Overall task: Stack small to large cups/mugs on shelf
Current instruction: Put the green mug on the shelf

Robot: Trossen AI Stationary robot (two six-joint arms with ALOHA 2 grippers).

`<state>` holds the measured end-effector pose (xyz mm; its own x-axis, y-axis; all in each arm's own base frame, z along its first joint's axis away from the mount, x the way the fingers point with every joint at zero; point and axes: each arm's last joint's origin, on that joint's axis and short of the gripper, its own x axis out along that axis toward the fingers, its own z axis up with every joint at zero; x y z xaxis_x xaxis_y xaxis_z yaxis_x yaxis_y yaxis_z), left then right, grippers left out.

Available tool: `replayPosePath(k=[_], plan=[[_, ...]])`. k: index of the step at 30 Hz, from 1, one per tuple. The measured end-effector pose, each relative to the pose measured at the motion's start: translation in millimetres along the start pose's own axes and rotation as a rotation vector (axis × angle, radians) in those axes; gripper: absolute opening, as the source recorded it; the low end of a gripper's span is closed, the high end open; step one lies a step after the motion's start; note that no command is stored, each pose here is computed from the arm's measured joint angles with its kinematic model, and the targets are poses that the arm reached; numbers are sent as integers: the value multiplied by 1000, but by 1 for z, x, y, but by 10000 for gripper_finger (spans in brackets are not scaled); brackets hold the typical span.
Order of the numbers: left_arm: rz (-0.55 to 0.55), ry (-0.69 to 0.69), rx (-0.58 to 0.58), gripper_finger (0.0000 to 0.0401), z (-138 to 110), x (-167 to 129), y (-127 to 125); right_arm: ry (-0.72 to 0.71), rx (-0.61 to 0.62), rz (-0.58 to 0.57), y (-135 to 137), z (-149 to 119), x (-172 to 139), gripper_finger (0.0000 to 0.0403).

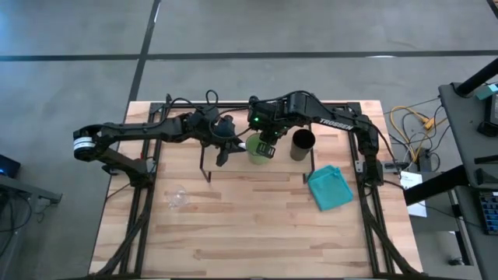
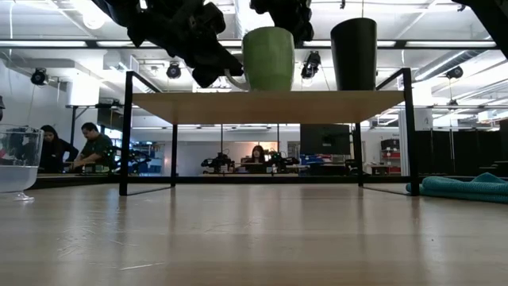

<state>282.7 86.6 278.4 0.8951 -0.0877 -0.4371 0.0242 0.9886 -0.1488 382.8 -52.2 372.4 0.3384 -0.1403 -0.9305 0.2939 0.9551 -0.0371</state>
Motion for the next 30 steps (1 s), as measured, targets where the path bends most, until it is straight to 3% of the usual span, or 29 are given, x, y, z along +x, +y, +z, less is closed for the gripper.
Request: replayPosePath(k=[6, 12, 18, 30], plan=[[12, 8, -13, 91, -1, -1, 0, -4, 3, 7, 1, 0, 0, 84], [10, 7, -11, 113, 2, -2, 0, -7, 7, 2, 0, 0, -1, 78], [1, -4, -26, 116, 3, -5, -2, -7, 9, -5, 0, 0, 0, 63], [-4, -7, -32, 117, 3, -5, -2, -9, 10, -7, -1, 1, 0, 76]])
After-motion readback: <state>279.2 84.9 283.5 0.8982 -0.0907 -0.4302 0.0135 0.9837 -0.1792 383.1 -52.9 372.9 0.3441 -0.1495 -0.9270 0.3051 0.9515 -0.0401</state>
